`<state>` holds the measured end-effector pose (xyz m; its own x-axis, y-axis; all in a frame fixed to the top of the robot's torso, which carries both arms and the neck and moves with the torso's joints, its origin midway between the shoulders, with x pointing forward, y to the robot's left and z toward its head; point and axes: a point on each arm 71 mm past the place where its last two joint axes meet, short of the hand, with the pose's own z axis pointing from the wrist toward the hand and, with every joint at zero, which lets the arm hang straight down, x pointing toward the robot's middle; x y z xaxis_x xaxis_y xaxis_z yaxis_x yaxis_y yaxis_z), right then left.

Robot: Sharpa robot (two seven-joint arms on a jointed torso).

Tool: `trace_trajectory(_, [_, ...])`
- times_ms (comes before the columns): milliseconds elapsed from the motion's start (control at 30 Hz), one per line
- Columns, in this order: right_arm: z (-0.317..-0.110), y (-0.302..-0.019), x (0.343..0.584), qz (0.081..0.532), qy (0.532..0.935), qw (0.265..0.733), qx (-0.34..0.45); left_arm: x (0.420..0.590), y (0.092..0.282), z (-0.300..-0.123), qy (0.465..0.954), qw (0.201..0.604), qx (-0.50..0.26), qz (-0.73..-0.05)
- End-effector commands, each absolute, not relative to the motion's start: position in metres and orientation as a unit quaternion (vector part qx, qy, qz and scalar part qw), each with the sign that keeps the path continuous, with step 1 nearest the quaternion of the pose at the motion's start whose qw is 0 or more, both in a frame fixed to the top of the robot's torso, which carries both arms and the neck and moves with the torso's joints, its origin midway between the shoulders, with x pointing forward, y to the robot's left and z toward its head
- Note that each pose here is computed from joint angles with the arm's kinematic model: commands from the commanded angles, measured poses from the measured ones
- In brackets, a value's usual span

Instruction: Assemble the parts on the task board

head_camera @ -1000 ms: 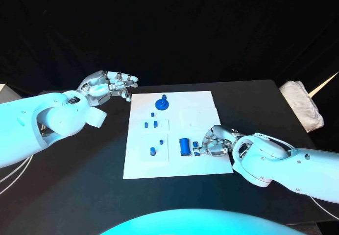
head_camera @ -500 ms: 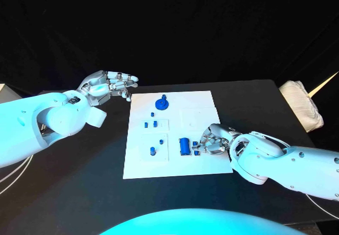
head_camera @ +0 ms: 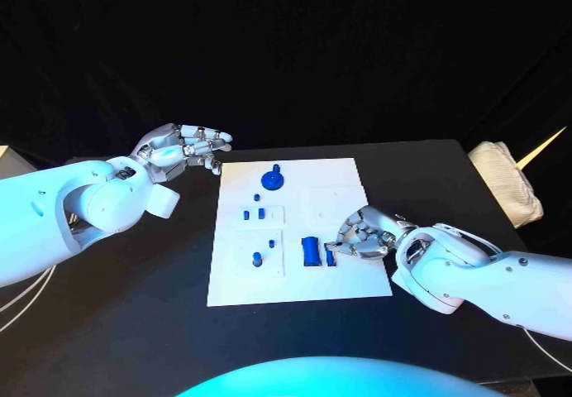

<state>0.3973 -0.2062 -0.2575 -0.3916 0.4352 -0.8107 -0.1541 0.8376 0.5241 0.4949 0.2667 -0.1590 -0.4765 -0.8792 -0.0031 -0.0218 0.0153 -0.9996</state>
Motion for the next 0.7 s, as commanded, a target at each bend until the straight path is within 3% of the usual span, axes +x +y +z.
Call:
trace_trajectory(33, [-0.242, -0.205, 0.404, 0.360, 0.741, 0.552, 0.129, 0.497, 0.265, -0.159, 0.600, 0.357, -0.372, -0.612])
trace_trajectory(333, [-0.223, -0.235, 0.464, 0.426, 0.678, 0.537, 0.265, 0.508, 0.265, -0.171, 0.560, 0.384, -0.396, -0.618])
trace_trajectory(700, [-0.217, -0.255, 0.525, 0.477, 0.606, 0.523, 0.363, 0.536, 0.261, -0.209, 0.506, 0.424, -0.446, -0.605])
